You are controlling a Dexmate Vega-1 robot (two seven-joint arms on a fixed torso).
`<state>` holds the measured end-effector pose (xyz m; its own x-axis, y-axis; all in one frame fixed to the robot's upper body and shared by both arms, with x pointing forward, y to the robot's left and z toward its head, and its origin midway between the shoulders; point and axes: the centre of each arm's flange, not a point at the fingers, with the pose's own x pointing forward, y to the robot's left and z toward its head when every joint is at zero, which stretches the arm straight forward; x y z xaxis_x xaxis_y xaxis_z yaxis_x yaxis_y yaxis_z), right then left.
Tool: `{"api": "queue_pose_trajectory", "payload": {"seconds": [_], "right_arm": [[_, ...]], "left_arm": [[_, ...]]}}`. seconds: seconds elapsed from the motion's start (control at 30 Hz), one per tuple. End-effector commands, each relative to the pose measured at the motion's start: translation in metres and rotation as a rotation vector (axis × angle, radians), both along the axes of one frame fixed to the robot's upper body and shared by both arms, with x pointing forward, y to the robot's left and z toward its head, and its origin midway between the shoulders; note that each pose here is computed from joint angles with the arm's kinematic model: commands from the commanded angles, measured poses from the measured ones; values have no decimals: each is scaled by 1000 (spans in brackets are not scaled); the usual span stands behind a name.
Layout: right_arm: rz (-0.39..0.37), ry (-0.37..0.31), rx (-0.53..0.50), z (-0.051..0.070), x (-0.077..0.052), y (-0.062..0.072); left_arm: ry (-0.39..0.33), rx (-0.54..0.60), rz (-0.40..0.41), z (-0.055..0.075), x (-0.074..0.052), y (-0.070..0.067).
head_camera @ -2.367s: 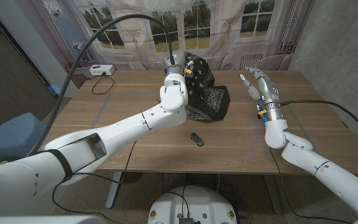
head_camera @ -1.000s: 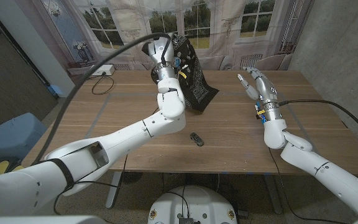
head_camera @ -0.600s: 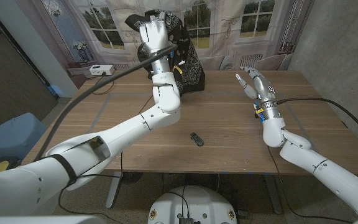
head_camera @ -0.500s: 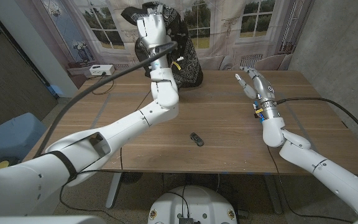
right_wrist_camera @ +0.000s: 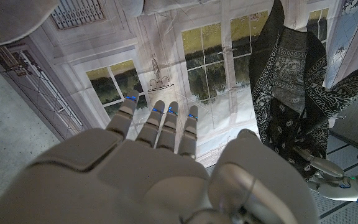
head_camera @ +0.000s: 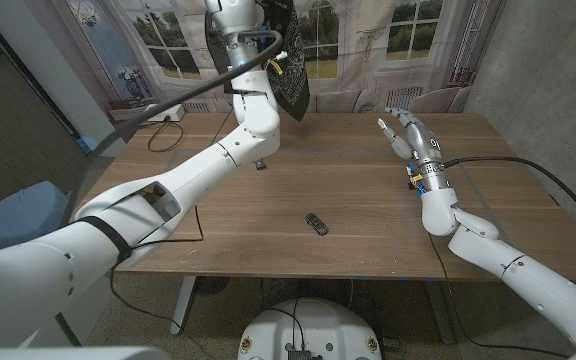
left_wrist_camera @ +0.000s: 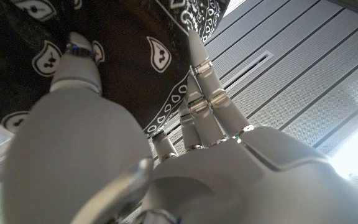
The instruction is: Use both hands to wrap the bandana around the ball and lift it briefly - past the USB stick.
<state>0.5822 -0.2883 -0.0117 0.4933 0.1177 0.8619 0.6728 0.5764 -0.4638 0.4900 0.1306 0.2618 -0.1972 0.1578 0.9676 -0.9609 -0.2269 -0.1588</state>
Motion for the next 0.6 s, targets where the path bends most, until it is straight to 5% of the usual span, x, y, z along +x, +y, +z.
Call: {"api": "queue_pose_trajectory", "payload": {"seconds": [0.03,0.17,0.27,0.6], "right_arm": [[0,3,17,-2,3,-1],[5,-2,11,1,5,1],[8,-4,6,2,6,3],[3,3,1,4,7,3]], "left_arm": [[-102,140,-188,-9,-30,-28],[-126,102,-301,-12,-48,-27],[-72,62,-343,-12,-48,-22],[129,25,-356,-41,-4,14]]}}
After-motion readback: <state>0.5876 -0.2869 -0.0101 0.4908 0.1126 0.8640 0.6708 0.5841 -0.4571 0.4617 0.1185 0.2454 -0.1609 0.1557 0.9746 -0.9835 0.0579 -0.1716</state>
